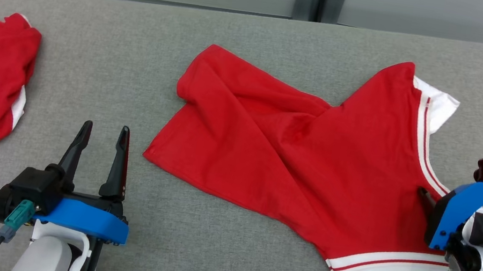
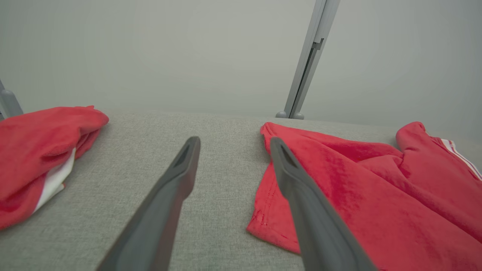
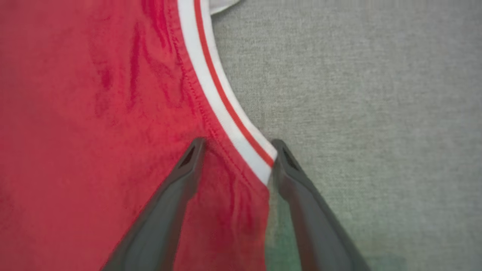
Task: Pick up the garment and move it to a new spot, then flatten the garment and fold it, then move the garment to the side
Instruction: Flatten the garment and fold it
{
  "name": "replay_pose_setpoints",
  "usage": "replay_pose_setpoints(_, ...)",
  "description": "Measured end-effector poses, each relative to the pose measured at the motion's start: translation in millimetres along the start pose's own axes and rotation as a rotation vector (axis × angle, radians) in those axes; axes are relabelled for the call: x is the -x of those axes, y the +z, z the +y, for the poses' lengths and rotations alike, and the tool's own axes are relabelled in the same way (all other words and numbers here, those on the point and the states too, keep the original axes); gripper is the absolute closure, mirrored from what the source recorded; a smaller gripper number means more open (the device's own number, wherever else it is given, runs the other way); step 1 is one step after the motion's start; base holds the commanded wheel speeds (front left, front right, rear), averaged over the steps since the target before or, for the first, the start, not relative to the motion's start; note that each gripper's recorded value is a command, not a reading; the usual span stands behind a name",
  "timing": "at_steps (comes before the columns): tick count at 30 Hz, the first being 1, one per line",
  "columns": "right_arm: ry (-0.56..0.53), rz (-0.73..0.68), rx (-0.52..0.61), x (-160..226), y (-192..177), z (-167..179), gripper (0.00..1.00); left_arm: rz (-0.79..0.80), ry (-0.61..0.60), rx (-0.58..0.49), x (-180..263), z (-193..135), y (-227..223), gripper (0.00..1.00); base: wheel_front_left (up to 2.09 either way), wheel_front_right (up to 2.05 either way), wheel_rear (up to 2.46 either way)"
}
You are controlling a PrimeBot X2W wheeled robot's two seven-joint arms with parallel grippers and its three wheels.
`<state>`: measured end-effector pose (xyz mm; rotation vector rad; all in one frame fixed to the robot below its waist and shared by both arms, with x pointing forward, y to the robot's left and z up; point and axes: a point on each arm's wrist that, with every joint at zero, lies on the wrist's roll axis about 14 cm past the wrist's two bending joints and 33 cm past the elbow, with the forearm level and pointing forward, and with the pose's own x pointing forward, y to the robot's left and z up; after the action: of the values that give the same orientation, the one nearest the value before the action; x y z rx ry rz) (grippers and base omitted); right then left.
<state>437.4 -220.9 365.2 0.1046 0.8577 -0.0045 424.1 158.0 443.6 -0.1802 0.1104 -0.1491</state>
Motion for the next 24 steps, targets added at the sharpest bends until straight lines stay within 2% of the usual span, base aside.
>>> replay_pose_setpoints(2,0.009,-0.011,0.021,-4.8,6.5,4.7,1.00,0.004,0.005,-0.001,0.3,2.2,-1.1,0.00,0.00,0.00,0.00)
replay_pose_setpoints(5,0.016,-0.106,0.040,-7.6,28.8,8.6,1.00,0.010,0.017,-0.005,1.3,6.7,-3.0,0.00,0.00,0.00,0.00)
replay_pose_setpoints(9,-0.009,-0.309,0.068,0.3,87.4,0.0,1.00,0.012,0.029,-0.011,2.2,10.3,-3.4,0.00,0.00,0.00,0.00)
replay_pose_setpoints(12,-0.020,-0.405,0.078,4.7,117.8,-2.4,1.00,0.013,0.035,-0.011,2.5,11.5,-4.1,0.00,0.00,0.00,0.00)
replay_pose_setpoints(17,-0.024,-0.461,0.052,5.2,139.3,-5.2,1.00,0.000,0.037,-0.012,0.6,10.4,0.5,0.00,0.00,0.00,0.00)
replay_pose_setpoints(18,-0.024,-0.469,0.053,5.6,140.4,-5.3,0.39,-0.003,0.036,-0.014,1.0,9.9,1.6,0.00,0.00,0.00,0.00)
replay_pose_setpoints(19,-0.024,-0.488,0.053,7.4,143.5,-5.3,0.00,-0.008,0.036,-0.013,1.3,9.5,3.1,0.00,0.00,0.00,0.00)
replay_pose_setpoints(24,0.010,-0.591,0.081,23.5,156.4,7.5,0.00,-0.048,0.045,-0.022,3.1,10.1,17.5,0.00,0.00,0.00,0.00)
